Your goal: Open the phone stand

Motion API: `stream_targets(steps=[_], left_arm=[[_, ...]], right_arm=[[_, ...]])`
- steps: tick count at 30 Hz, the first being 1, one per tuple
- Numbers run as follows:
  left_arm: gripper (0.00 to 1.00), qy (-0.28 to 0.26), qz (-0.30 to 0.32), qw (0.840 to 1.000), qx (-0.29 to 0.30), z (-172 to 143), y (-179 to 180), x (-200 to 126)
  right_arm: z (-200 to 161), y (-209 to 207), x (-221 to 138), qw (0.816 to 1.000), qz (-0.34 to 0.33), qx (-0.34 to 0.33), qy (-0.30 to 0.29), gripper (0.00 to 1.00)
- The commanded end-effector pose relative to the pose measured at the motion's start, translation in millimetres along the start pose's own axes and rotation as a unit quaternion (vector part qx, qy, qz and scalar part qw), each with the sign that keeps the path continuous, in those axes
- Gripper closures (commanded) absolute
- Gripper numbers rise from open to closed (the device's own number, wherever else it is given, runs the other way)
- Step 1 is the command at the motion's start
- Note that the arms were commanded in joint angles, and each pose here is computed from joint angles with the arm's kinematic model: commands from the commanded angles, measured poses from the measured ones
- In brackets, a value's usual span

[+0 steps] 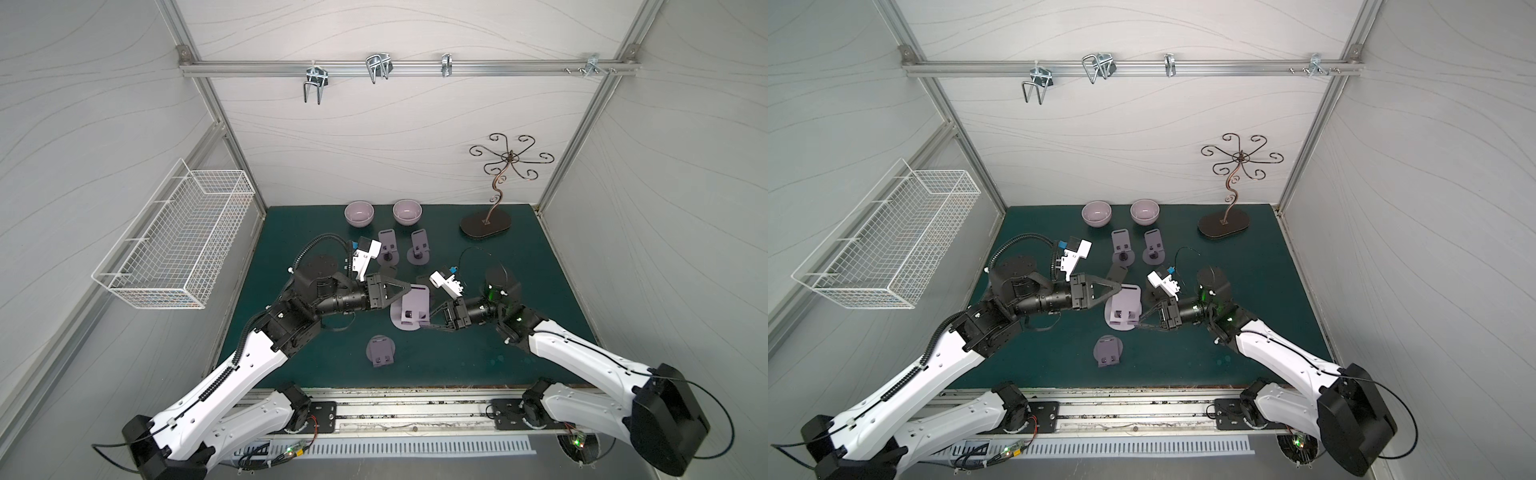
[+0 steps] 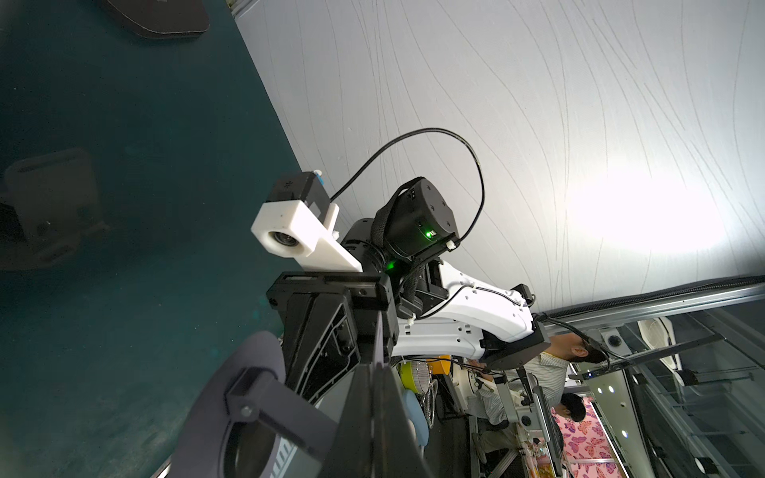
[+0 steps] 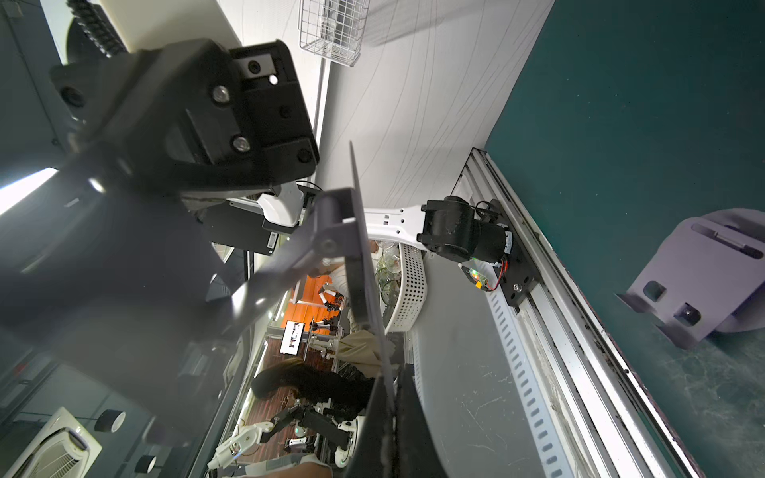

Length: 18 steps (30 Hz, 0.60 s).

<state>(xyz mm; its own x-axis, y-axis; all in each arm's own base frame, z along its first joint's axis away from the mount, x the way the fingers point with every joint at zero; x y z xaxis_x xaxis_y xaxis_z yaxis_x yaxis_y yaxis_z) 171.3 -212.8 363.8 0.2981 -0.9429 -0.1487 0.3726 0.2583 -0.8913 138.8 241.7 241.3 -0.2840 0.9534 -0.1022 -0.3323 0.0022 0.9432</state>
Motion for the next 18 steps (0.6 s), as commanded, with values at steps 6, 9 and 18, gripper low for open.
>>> stream_targets(steps=[6,9,18], left_arm=[[1.0,-0.195,-0.225,0.908,0.296,47,-185,-96],[1.0,-0.186,-0.184,0.911,0.32,48,-177,-90],[1.0,-0.137,-0.104,0.906,0.386,53,-138,-53]], right_arm=[[-57,-83,-5,0.961,-0.089,0.26,0.045,1.0],[-53,-82,-4,0.96,-0.087,0.262,0.043,1.0],[-50,-79,-3,0.96,-0.082,0.264,0.044,1.0]])
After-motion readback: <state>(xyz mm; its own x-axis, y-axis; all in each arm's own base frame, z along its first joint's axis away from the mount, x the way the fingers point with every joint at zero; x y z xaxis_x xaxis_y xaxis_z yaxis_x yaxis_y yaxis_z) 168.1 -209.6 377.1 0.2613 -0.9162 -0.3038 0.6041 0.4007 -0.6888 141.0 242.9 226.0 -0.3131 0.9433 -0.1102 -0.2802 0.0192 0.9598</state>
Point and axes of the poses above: each gripper's point midway between its finger pads, its own x axis out along the fingers, its own y axis along the line the jaws close on, z = x × y, the point moved 6 cm from there along -x, back along the fingers, and after that the axes turned 3 degrees about -x, right-handed, at the moved point
